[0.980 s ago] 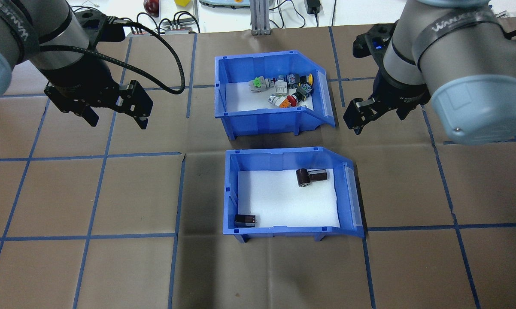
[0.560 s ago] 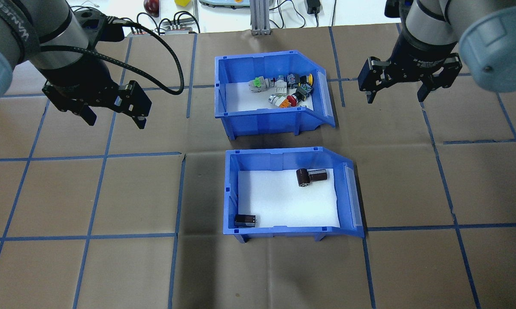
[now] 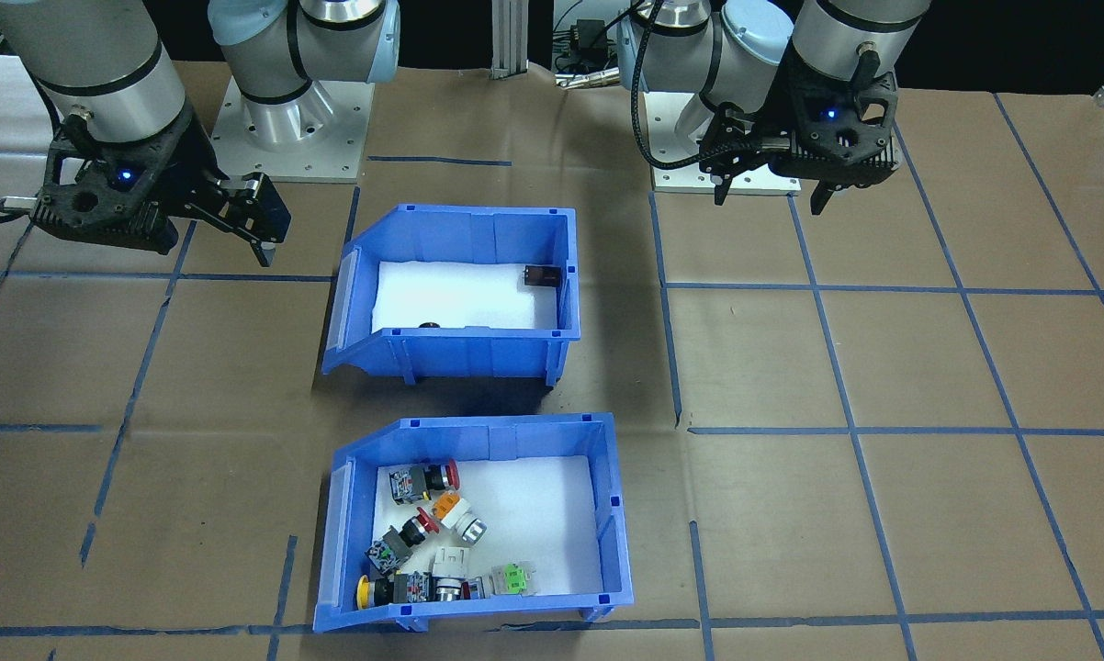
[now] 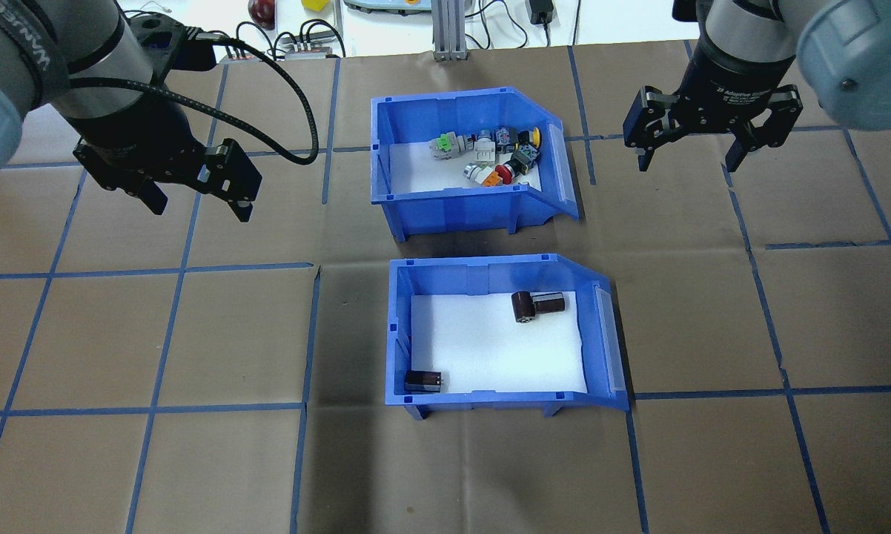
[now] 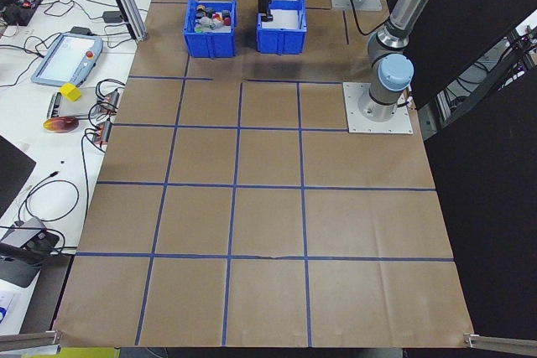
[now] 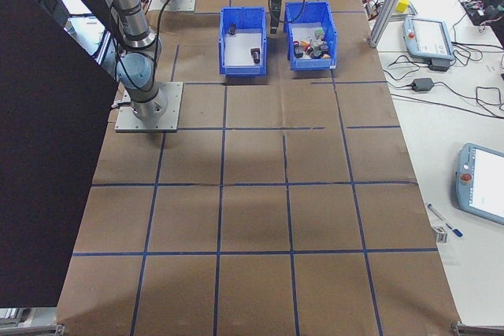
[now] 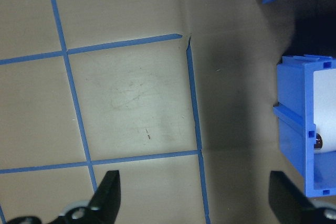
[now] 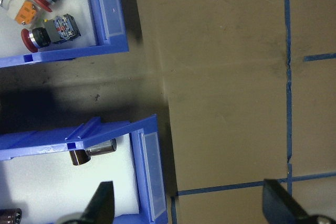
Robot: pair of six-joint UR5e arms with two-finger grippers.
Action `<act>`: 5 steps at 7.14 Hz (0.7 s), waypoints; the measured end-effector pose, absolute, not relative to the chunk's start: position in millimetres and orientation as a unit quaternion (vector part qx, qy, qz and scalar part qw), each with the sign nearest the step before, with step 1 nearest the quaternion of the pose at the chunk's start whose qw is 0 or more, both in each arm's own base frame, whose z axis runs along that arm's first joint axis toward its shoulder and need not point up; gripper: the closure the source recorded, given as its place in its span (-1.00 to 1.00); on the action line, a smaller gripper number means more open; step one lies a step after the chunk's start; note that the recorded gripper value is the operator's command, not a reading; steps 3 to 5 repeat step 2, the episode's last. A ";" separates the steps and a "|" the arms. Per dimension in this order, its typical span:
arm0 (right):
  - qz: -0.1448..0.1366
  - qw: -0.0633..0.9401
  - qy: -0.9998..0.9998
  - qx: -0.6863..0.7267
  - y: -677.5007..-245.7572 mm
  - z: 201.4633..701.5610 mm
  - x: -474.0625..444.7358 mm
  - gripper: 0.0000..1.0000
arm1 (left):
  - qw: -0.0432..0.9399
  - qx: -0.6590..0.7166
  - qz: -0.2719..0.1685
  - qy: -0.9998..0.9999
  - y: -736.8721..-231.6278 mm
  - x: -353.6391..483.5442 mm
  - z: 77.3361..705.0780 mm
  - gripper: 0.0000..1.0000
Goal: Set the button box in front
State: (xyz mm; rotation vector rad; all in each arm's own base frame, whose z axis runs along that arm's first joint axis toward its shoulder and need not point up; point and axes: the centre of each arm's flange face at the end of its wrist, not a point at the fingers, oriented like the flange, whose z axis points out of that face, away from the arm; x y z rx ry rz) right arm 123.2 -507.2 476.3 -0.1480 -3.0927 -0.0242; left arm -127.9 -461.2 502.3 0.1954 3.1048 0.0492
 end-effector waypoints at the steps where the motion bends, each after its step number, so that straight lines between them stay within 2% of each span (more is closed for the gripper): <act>1: -0.008 0.023 -0.999 -0.048 -507.2 476.2 123.5 -1.00 | 0.015 0.063 0.014 0.998 -461.6 -128.0 503.5 -0.98; 5: -0.008 0.023 -0.999 -0.047 -507.2 476.2 123.6 -1.00 | 0.015 0.063 0.011 0.998 -462.1 -128.0 505.1 -0.98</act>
